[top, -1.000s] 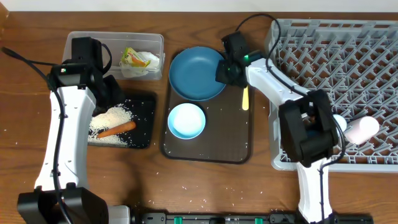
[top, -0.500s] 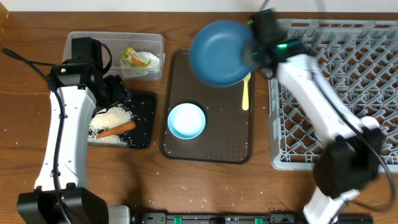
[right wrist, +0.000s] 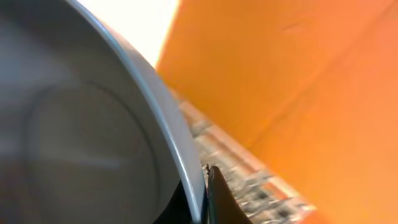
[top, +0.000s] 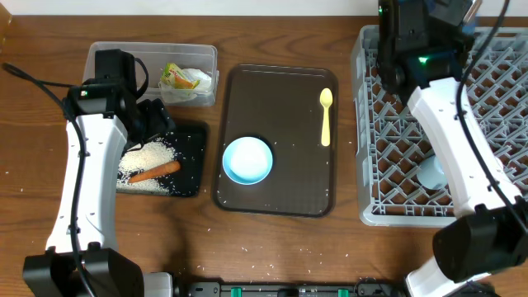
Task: Sort waste into correct bins and load items into the dishwasher rack
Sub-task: 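Lift the blue plate with the right gripper and set it in the rack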
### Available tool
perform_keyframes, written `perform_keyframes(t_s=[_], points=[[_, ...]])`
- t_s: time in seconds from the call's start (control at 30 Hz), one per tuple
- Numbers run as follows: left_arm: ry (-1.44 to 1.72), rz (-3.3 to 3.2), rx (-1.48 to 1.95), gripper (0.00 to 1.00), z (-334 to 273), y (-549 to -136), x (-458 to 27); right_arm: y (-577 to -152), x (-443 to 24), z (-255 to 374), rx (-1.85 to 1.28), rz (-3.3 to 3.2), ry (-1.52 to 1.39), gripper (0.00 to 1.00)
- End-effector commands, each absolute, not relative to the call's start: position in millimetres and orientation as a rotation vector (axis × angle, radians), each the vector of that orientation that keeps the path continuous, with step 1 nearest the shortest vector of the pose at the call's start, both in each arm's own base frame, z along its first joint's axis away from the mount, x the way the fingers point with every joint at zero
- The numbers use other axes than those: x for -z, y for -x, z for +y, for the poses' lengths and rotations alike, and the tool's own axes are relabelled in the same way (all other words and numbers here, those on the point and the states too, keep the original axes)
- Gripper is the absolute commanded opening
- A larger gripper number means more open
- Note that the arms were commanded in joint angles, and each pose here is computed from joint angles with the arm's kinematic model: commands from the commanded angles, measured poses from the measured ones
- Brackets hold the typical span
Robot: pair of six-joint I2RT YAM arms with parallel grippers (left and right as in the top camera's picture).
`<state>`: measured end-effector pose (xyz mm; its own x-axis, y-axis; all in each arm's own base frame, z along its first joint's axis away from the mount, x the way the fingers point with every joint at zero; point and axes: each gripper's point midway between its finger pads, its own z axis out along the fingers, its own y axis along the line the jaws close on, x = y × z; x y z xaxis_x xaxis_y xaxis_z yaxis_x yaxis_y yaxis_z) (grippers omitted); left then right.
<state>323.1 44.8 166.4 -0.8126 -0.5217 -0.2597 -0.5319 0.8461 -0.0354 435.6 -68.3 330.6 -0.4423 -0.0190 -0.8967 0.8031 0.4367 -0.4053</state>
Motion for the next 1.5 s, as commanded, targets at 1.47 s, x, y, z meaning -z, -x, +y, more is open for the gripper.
perform_keyframes(t_s=[1.47], points=[[0.823, 2.772, -0.069, 0.94, 47.2, -320.4, -163.5, -471.5, -256.3, -247.4, 1.45, 2.301, -0.051, 0.01]])
